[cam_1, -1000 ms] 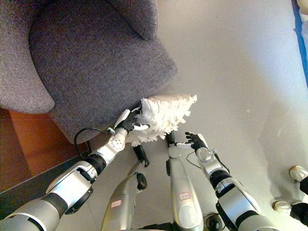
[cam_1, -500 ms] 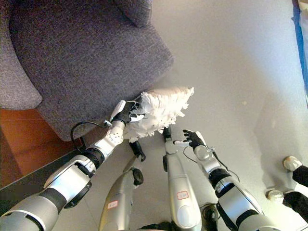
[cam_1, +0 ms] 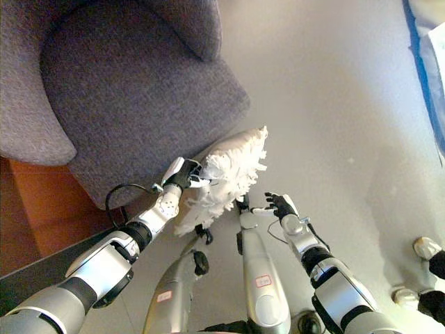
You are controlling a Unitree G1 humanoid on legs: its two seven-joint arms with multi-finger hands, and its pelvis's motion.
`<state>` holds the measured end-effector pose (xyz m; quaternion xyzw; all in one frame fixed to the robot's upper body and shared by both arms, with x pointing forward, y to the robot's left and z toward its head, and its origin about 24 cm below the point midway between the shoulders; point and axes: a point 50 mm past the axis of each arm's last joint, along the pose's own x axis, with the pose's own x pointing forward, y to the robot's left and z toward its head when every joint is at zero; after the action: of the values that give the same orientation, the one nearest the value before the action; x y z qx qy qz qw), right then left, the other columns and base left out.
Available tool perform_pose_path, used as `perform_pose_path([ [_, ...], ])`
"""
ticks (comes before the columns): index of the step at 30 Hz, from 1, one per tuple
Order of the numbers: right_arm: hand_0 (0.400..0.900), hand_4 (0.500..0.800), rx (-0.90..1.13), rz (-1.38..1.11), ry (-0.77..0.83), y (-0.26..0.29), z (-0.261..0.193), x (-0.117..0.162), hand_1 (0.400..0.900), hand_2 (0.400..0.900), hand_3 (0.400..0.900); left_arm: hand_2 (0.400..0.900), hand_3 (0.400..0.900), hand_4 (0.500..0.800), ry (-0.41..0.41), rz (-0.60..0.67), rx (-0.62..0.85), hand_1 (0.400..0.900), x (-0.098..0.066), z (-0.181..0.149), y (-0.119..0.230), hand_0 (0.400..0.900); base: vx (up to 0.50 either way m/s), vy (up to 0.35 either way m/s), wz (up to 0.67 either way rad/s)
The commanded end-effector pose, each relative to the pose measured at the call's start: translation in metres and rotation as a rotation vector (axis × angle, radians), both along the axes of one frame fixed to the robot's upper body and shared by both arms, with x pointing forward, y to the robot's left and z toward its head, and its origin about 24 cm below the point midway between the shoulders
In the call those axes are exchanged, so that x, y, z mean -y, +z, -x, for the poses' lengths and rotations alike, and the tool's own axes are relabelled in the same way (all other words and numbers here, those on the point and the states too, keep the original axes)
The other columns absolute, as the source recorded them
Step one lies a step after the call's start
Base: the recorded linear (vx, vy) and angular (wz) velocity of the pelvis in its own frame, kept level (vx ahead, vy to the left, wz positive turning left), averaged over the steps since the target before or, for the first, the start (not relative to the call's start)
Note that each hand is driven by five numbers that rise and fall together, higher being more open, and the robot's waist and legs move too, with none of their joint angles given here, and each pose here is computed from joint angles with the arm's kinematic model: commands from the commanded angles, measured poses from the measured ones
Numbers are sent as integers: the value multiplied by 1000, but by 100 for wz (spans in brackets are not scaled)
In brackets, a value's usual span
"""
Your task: Pick up the pillow and put it on the sofa.
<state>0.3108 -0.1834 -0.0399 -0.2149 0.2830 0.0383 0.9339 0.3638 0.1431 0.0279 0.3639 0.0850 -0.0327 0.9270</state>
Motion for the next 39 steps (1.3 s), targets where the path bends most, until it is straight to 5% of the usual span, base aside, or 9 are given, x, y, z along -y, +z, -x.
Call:
perform_pose_path([
  [1, 900, 800, -29, 7, -18, -10, 12, 13, 900, 900, 900, 400, 400, 500, -32, 139, 155, 400, 9, -10, 31, 400, 42, 68, 7],
  [27, 900, 800, -489, -20, -154, -101, 160, 57, 900, 900, 900, 400, 400, 500, -333, 285, 33, 400, 23, 21, 34, 400, 90, 18, 10],
  [39, 900, 800, -599, -14, -121, -112, 188, 51, 900, 900, 900, 400, 400, 500, -271, 580, 110, 400, 3, 0, 109, 400, 108, 10, 6],
])
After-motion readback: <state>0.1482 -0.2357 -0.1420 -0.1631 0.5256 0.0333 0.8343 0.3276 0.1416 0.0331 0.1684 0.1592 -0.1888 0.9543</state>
